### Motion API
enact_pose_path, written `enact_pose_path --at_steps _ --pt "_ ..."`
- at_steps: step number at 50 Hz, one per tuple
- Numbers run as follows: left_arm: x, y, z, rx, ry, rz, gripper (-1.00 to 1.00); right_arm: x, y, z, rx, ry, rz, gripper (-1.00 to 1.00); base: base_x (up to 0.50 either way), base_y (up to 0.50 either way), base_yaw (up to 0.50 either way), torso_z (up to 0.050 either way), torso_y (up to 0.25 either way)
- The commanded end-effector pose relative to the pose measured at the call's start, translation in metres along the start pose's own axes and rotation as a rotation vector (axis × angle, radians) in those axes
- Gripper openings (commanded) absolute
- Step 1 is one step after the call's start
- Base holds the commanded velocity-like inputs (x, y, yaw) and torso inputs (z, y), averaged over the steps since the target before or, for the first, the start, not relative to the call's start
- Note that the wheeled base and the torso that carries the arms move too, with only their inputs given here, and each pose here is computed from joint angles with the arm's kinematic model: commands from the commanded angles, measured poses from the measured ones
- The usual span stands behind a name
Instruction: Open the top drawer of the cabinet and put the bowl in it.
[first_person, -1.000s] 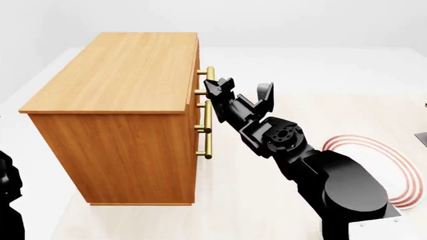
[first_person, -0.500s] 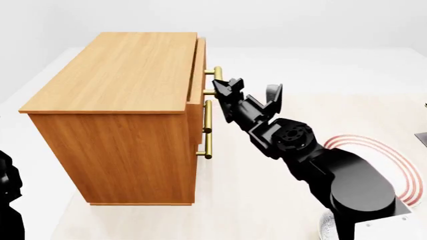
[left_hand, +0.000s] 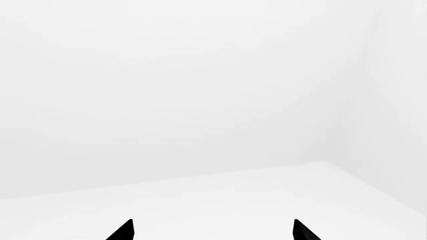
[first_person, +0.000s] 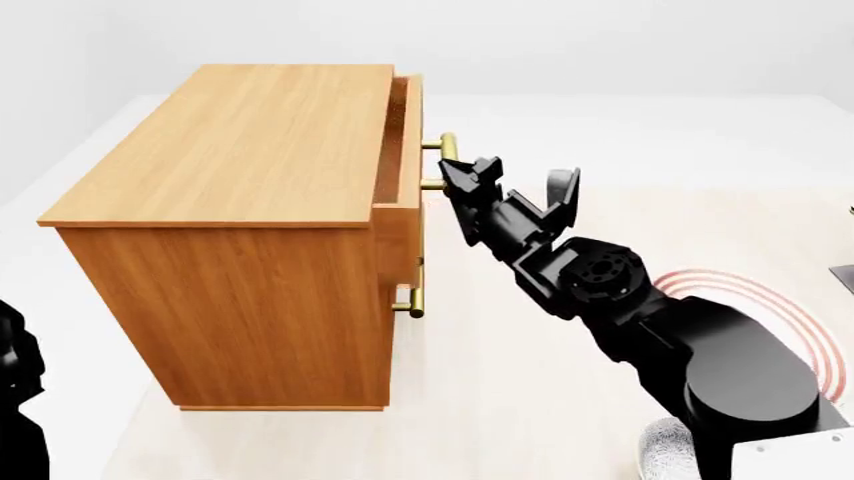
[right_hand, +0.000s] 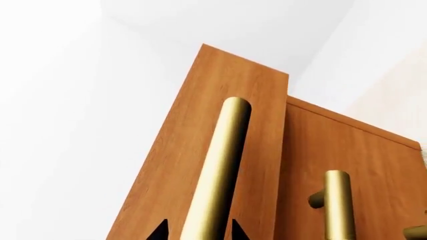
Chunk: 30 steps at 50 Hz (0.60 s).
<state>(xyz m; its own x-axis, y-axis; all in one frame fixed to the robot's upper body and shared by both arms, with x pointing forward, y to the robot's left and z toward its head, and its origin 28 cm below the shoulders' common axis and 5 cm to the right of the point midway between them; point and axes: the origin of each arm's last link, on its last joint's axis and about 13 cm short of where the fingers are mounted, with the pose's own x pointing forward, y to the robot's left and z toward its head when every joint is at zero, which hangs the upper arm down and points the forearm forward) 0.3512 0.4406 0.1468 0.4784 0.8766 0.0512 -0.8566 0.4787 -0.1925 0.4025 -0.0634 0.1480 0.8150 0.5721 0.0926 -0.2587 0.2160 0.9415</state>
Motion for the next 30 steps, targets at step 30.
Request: enact_pose_path --at_steps 30 --pt "0.0 0.0 0.0 0.001 -0.005 0.001 1.0 -0.029 0.001 0.069 -0.035 -0.282 -0.006 -1.0 0.0 0.0 0.0 0.0 0.0"
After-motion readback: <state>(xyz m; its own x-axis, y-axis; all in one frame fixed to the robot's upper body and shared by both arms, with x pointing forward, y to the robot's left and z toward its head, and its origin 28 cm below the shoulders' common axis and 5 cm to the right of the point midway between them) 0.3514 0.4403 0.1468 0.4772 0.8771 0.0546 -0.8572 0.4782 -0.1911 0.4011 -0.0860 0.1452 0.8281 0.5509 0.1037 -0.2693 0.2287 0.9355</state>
